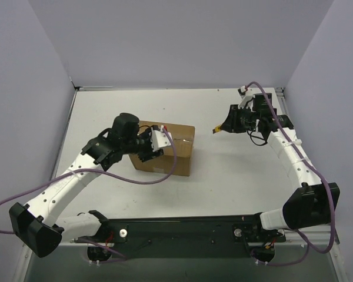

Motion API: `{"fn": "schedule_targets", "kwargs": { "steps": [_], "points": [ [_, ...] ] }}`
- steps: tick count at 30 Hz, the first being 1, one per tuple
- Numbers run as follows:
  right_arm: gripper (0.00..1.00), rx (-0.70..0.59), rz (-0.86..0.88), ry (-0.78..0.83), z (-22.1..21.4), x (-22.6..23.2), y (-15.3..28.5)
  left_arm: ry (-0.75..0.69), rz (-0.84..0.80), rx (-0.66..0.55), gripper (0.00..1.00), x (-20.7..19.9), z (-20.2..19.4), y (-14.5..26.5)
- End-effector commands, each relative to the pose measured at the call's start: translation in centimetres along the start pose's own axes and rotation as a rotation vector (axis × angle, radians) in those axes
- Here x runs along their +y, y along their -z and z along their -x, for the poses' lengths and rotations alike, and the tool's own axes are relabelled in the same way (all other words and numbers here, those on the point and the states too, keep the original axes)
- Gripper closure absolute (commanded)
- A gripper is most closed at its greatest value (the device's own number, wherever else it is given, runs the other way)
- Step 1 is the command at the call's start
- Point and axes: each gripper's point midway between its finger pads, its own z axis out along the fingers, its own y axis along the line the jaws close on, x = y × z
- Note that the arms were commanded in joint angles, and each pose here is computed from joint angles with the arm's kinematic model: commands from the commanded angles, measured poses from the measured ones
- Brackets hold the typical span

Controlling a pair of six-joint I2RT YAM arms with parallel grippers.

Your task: Unpack the express box

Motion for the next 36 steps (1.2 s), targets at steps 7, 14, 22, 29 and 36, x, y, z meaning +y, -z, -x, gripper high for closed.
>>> {"fn": "schedule_targets", "kwargs": {
  "steps": [7, 14, 22, 29, 36],
  "points": [
    [1.0, -0.293, 0.145, -0.274, 5.8, 2.7, 3.3, -0.305, -0.007, -0.146, 0.4, -1.5, 3.8, -4.7],
    [1.0, -0.297, 0.234, -0.449, 5.5, 3.1, 2.2, -0.353, -0.047, -0.17, 0.4, -3.8, 4.5, -6.2],
    [1.0, -0.301, 0.365, -0.636, 4.2, 2.7, 1.2, -0.363, -0.072, -0.151, 0.4, -6.1, 4.5, -8.2],
    [1.0, -0.296, 0.31, -0.719, 3.2, 1.4, 0.7, -0.404, 0.03, -0.17, 0.41, -6.0, 5.6, -10.2],
    [1.0, -0.288, 0.323, -0.724, 2.6, 1.5, 0.4, -0.41, 0.062, -0.153, 0.42, -5.8, 5.2, -11.7]
  ]
}}
